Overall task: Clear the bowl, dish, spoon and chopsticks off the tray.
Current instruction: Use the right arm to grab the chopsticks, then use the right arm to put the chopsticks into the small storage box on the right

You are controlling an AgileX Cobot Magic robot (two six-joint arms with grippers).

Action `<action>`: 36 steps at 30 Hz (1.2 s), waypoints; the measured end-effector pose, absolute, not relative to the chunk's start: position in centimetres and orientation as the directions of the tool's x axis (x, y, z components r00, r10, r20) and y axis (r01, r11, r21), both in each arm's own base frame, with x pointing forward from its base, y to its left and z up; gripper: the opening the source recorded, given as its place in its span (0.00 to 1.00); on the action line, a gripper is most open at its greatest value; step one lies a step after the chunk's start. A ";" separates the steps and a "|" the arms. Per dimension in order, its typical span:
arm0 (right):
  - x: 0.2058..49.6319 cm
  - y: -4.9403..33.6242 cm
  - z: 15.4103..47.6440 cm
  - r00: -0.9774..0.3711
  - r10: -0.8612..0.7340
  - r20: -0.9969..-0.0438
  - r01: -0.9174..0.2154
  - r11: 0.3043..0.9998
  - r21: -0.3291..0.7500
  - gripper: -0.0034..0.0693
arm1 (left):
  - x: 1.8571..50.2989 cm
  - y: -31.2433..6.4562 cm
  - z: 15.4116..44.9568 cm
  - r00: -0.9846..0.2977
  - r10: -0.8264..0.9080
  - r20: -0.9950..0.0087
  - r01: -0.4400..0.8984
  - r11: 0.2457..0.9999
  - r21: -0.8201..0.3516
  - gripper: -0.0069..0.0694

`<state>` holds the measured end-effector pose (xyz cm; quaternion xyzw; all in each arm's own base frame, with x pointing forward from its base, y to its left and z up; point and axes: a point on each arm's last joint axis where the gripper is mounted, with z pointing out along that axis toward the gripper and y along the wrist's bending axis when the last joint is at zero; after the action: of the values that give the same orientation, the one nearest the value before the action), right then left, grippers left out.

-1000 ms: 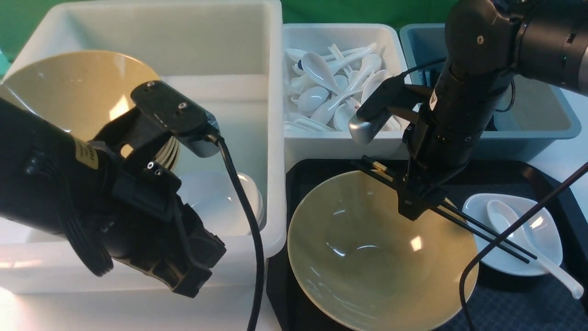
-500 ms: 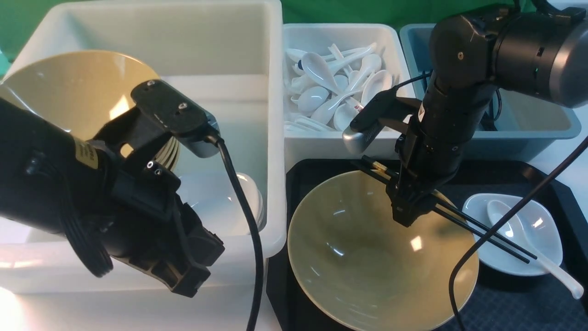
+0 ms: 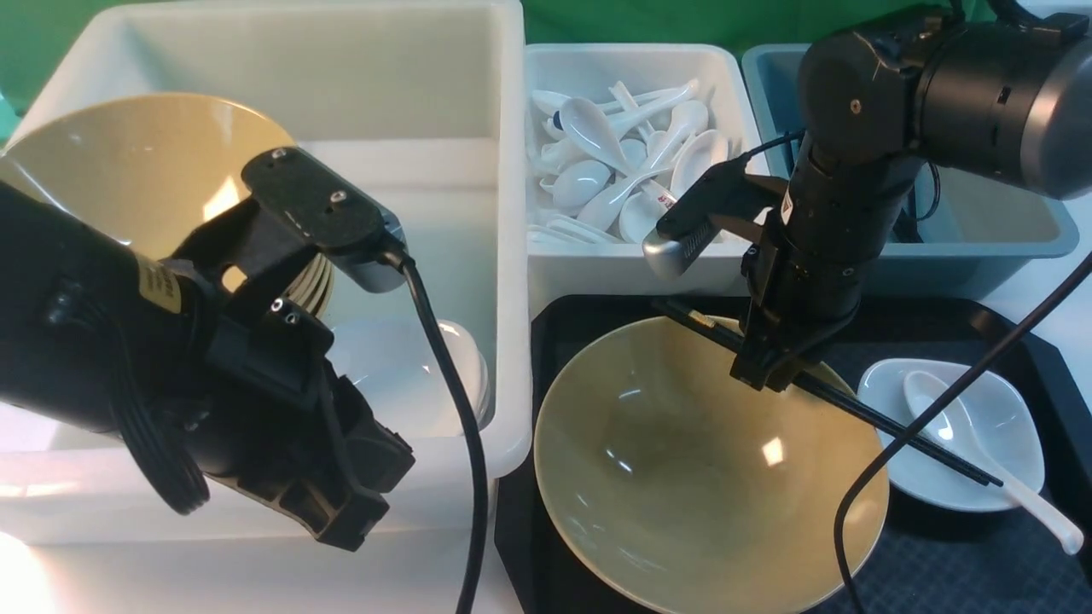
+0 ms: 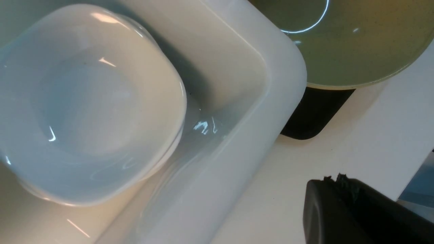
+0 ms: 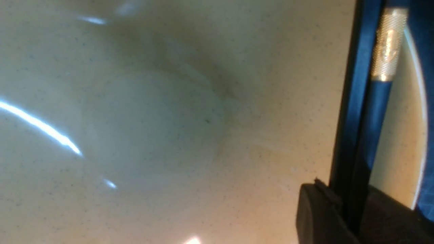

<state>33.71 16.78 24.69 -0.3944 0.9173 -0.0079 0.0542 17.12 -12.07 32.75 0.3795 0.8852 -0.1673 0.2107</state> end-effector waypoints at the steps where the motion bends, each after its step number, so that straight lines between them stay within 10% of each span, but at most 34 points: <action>1: 33.7 16.8 25.0 -0.686 -0.721 -0.099 -0.719 0.693 -0.059 0.25 | 17.1 -12.1 32.8 -0.623 0.601 -0.500 0.742 0.656 -0.136 0.08; 12: 36.6 12.5 36.9 -0.685 -0.545 -0.483 -0.489 0.836 -0.248 0.25 | 18.8 -12.8 34.2 -0.560 0.474 -0.679 0.709 0.698 -0.098 0.08; 21: 44.8 5.5 38.1 -0.558 -0.102 -0.824 -0.068 0.995 -0.077 0.25 | 19.5 -13.3 35.3 -0.529 0.371 -0.764 0.684 0.718 -0.125 0.08; 31: 50.2 3.7 29.4 -0.604 0.035 -0.796 0.035 0.999 0.018 0.29 | 19.0 -13.2 34.8 -0.569 0.401 -0.718 0.691 0.706 -0.153 0.08; 36: 49.3 2.8 27.6 -0.749 0.046 -0.661 0.074 0.997 -0.014 0.60 | 18.9 -13.2 34.8 -0.581 0.399 -0.709 0.687 0.708 -0.164 0.08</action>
<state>49.30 2.80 27.57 0.0322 0.9350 -0.0199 0.3527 18.88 -13.23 34.77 0.3147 0.8624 -0.2164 0.3323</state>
